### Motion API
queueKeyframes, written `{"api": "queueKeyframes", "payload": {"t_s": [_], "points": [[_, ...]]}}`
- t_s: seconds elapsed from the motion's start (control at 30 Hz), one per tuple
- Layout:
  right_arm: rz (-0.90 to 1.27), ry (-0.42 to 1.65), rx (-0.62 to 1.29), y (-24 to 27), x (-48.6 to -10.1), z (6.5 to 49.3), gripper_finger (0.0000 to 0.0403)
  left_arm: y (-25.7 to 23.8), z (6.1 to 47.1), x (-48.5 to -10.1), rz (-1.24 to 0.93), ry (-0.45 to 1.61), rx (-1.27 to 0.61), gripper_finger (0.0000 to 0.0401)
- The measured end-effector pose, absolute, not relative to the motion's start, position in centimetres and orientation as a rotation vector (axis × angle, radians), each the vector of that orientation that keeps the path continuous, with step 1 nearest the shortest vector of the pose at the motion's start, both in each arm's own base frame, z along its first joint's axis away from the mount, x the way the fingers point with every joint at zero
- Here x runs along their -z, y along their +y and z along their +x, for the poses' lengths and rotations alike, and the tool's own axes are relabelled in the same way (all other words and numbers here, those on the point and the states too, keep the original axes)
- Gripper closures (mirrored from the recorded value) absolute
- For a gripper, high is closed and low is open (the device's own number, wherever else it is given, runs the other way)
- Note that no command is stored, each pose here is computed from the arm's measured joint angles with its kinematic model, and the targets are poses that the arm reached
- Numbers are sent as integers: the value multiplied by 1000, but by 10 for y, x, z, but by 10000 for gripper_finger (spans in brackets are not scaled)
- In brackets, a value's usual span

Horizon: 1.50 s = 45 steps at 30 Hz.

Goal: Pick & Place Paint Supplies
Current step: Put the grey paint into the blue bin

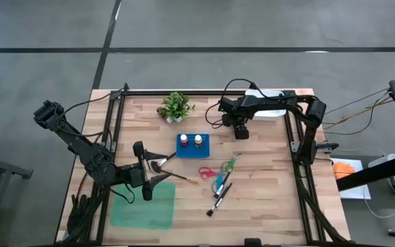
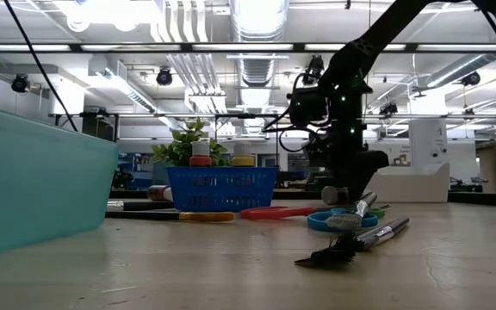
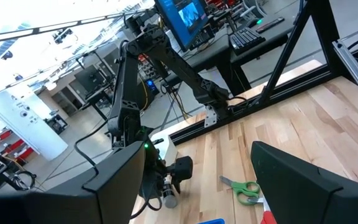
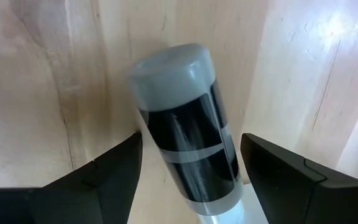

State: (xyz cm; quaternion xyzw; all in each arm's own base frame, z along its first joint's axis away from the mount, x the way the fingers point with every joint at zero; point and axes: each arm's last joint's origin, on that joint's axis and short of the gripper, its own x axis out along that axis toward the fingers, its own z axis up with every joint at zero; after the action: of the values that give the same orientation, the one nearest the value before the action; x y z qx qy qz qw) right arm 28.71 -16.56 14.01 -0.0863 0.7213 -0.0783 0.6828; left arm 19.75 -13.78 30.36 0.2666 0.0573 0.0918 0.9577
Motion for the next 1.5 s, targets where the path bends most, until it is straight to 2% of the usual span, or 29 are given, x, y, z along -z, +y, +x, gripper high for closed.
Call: {"api": "queueKeyframes", "payload": {"t_s": [0.13, 0.4, 0.5, 0.63, 0.77, 1.03, 1.3, 1.5], "points": [[-180, 1614, 178, -165, -140, 287, 150, -138, 198, -304, 541, 116, -184, 99], [-142, 1591, 151, -163, -139, 288, 259, -138, 198, -304, 540, 115, -181, 99], [-149, 1575, 157, -161, -139, 292, 284, -137, 198, -304, 540, 115, -183, 99], [-135, 1544, 142, -154, -143, 299, 288, -137, 199, -304, 540, 116, -183, 99], [-85, 1471, 116, -149, -153, 312, 274, -136, 199, -303, 542, 118, -182, 99], [-107, 1204, 33, -121, -217, 339, 270, -136, 199, -303, 546, 123, -184, 99], [-243, 780, -72, -56, -300, 339, 269, -133, 202, -302, 535, 122, -157, 99], [-365, 349, -179, 6, -351, 327, 269, -126, 214, -301, 541, 89, 10, 99]]}}
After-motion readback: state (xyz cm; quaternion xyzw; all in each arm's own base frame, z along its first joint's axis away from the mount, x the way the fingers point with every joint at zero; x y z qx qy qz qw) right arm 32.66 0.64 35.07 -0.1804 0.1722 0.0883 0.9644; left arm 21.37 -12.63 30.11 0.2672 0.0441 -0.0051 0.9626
